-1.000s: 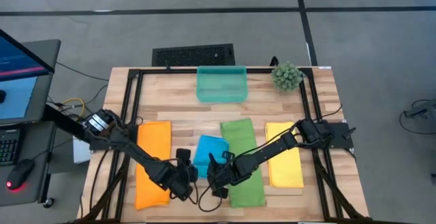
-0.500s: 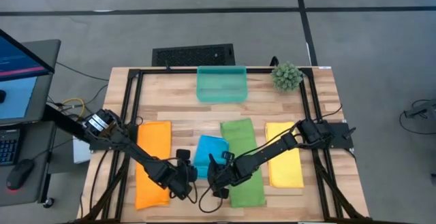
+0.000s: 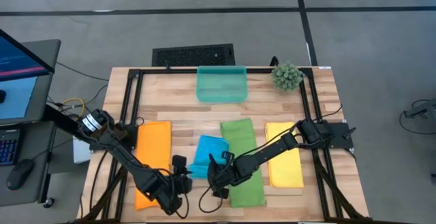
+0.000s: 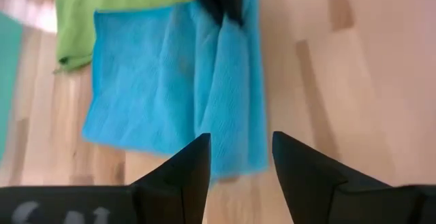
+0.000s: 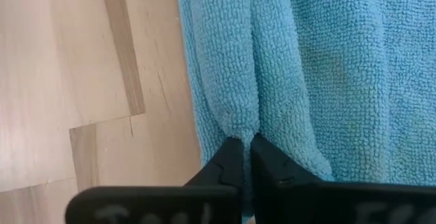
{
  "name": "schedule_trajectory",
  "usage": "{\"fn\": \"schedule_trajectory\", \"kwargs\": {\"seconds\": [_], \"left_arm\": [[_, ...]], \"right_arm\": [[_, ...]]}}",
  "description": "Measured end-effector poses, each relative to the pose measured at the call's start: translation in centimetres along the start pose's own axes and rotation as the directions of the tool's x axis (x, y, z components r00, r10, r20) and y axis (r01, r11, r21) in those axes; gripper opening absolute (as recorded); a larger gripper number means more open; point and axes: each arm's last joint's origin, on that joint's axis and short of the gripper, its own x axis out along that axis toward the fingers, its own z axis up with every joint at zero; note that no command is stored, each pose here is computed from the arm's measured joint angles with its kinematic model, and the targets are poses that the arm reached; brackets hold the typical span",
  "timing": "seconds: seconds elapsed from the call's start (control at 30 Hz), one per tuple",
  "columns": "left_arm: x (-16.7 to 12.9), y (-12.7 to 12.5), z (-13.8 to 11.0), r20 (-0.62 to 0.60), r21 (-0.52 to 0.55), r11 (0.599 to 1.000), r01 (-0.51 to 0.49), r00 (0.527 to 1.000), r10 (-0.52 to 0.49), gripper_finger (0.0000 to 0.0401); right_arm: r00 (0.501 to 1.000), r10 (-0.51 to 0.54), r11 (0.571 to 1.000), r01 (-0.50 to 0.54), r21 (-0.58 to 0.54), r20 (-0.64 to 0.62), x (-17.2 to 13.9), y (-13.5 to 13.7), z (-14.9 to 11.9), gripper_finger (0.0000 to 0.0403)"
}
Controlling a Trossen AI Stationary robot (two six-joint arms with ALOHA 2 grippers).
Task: Roll microfiber towels into tight, uniform cylinder then place into a basket
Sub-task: Roll the blue towel
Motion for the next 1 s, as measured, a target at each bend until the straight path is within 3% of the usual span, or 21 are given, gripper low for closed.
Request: {"fn": "schedule_trajectory", "kwargs": {"seconds": [0.27, 0.43, 0.6, 0.83, 1.0], "left_arm": [[2.4, 1.8, -0.6, -0.043, -0.023, 1.0, -0.018, 0.999, 0.017, 0.0151], [4.0, 2.5, -1.1, -0.073, -0.076, 0.995, 0.07, 0.994, -0.075, 0.0151], [2.9, 2.0, -0.7, 0.016, -0.035, 0.999, -0.04, 0.999, 0.041, 0.0151], [1.2, 0.6, 0.1, 0.091, -0.024, 0.999, -0.023, 0.996, 0.025, 0.0151], [1.5, 0.3, -0.5, 0.059, -0.034, 0.999, 0.017, 0.998, -0.015, 0.0151]], "right_arm": [[1.0, 0.001, 1.0, -0.001, 0.0, 0.0, 0.0, 0.0, 0.0, 0.0026], [1.0, 0.001, 1.0, -0.001, -0.001, 0.0, 0.0, 0.0, 0.0, 0.0021], [1.0, 0.001, 1.0, -0.001, -0.007, 0.0, 0.0, 0.0, 0.0, 0.0022], [1.0, 0.002, 1.0, -0.002, -0.007, 0.0, 0.0, 0.0, 0.0, 0.0021], [1.0, 0.002, 1.0, -0.002, -0.003, 0.0, 0.0, 0.0, 0.0, 0.0022]]}}
